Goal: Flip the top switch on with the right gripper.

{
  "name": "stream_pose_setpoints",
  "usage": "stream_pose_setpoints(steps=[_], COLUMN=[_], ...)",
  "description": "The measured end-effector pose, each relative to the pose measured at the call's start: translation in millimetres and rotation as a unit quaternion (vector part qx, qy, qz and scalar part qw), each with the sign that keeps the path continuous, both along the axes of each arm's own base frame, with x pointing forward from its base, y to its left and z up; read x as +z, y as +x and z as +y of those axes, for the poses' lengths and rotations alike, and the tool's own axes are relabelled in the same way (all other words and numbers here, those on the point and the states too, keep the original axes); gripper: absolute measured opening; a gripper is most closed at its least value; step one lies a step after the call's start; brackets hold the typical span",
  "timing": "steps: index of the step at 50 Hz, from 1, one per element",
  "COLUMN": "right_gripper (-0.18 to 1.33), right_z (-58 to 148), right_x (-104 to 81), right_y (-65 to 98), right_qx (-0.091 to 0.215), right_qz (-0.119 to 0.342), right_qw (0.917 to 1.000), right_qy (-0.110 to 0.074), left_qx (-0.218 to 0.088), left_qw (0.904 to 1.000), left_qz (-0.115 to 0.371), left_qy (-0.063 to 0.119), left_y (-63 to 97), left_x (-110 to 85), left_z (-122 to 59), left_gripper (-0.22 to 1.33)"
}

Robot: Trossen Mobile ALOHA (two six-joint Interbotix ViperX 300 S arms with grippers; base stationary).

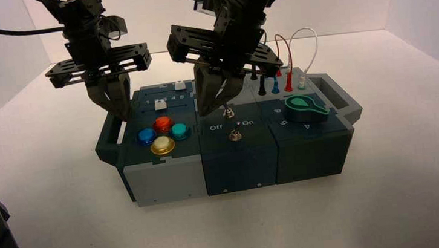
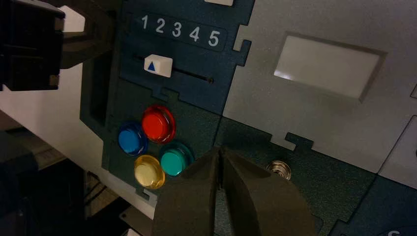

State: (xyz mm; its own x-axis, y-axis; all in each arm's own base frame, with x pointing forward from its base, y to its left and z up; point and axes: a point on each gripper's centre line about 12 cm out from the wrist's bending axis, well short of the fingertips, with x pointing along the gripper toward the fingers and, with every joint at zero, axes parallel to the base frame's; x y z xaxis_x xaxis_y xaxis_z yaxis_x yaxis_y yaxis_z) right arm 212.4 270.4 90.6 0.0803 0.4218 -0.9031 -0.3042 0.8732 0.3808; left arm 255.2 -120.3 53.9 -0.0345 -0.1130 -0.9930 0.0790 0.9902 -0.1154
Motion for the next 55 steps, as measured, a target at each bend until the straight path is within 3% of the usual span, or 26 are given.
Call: stream_pose_setpoints(steps=[16,55], right_gripper=[-0.14,-0.15], right_z=[-10,-29], right_x=[-2.7,0.8], right_y=[5.4,5.3], right_qx=[-0.013,-0.013], right_qz=[0.003,-0.005], right_qw=[0.9999,0.9997], right_qy=[-0.006,-0.018], left_qx=[-0.002,-0.001], left_qw=[1.0000,1.0000], left_qz=[0.001,-0.001], left_qy=[0.000,0.000], left_y=[0.7,1.8], left_x=[-0.8,-0.6], left_z=[-0.3,-0.7], left_gripper=[-0.16,-0.16])
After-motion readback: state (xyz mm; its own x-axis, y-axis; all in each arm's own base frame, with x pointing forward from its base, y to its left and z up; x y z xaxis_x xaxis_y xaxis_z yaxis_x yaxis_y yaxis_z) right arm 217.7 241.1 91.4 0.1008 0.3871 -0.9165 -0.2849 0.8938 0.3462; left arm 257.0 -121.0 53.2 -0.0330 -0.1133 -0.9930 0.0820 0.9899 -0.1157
